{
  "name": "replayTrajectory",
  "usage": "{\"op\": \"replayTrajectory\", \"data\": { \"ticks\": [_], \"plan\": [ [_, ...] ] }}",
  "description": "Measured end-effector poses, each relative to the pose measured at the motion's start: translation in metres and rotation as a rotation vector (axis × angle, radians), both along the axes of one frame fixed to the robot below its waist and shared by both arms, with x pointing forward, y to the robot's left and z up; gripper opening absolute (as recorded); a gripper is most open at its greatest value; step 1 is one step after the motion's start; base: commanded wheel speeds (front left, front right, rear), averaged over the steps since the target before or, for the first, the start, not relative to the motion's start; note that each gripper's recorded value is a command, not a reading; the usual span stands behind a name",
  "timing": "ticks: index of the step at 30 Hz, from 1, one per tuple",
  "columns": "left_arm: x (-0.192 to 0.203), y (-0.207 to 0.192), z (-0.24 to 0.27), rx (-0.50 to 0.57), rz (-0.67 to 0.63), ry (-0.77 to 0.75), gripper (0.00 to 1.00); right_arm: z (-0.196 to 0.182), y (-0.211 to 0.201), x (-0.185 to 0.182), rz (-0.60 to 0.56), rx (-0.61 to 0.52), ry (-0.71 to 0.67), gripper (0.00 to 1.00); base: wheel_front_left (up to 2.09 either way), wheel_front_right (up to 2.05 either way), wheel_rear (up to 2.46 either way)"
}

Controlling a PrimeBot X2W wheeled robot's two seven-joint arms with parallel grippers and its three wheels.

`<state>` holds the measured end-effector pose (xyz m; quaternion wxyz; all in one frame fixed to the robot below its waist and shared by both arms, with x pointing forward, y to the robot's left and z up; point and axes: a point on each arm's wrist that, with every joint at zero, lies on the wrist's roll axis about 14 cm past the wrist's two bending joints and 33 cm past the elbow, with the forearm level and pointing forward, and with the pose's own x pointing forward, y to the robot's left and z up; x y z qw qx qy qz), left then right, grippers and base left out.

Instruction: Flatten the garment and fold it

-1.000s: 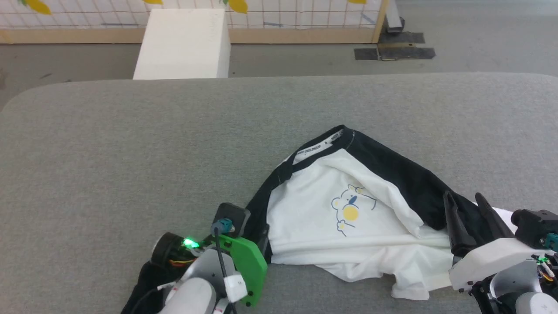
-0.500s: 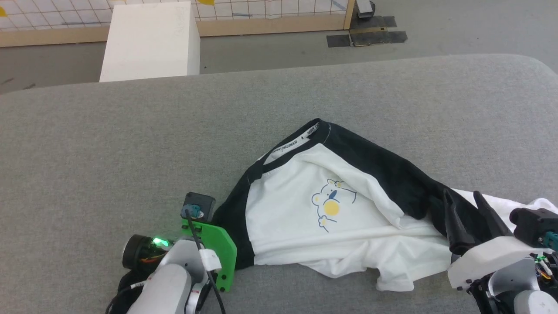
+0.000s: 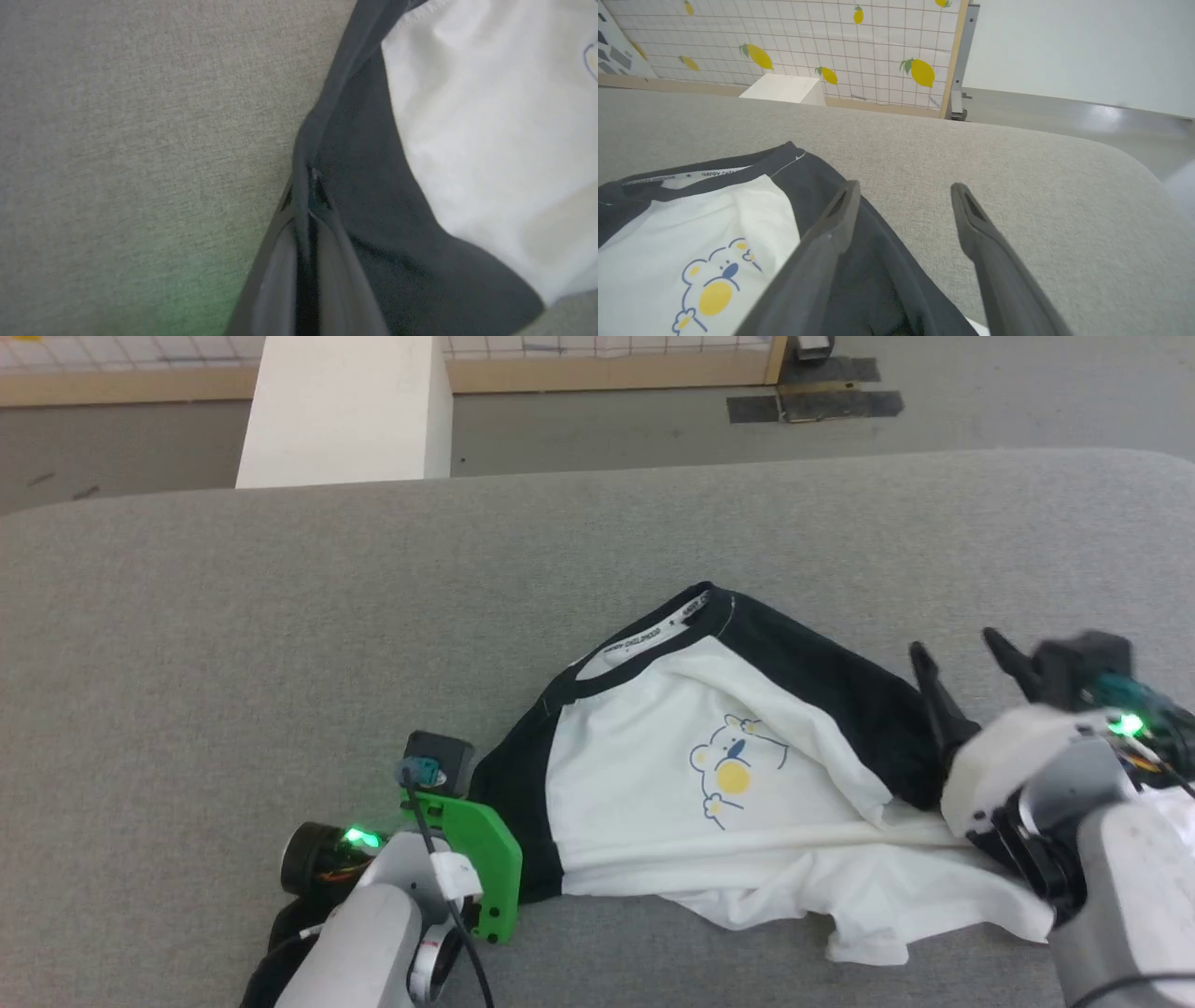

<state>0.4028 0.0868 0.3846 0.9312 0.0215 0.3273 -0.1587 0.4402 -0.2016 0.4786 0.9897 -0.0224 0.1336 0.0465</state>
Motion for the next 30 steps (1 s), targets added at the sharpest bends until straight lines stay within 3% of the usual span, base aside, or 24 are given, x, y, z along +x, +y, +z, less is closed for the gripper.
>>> {"op": "replayTrajectory", "data": {
  "ticks": [9, 14, 19, 20, 21, 23, 30],
  "plan": [
    [0.009, 0.004, 0.000, -0.027, 0.037, -0.010, 0.00, -0.063, 0.010, 0.032, 0.102, -0.098, 0.332, 1.00, 0.00, 0.00, 0.00],
    [0.015, 0.010, -0.004, -0.034, 0.064, -0.011, 0.00, -0.099, 0.023, 0.033, 0.175, -0.146, 0.517, 1.00, 0.00, 0.00, 0.00],
    [0.020, 0.014, -0.008, -0.038, 0.080, -0.010, 0.00, -0.110, 0.033, 0.037, 0.233, -0.167, 0.652, 1.00, 0.00, 0.00, 0.00],
    [0.021, 0.014, -0.008, -0.039, 0.083, -0.009, 0.00, -0.112, 0.033, 0.038, 0.239, -0.170, 0.684, 0.60, 0.00, 0.00, 0.00],
    [0.021, 0.015, -0.008, -0.041, 0.085, -0.010, 0.00, -0.113, 0.033, 0.037, 0.248, -0.177, 0.709, 0.35, 0.00, 0.00, 0.00],
    [0.022, 0.015, -0.009, -0.047, 0.084, -0.008, 0.00, -0.112, 0.035, 0.037, 0.265, -0.182, 0.751, 0.00, 0.00, 0.00, 0.00],
    [0.029, 0.014, 0.007, -0.111, 0.070, -0.036, 0.00, -0.099, 0.029, 0.034, 0.292, -0.211, 0.740, 0.00, 0.00, 0.00, 0.00]
  ]
}}
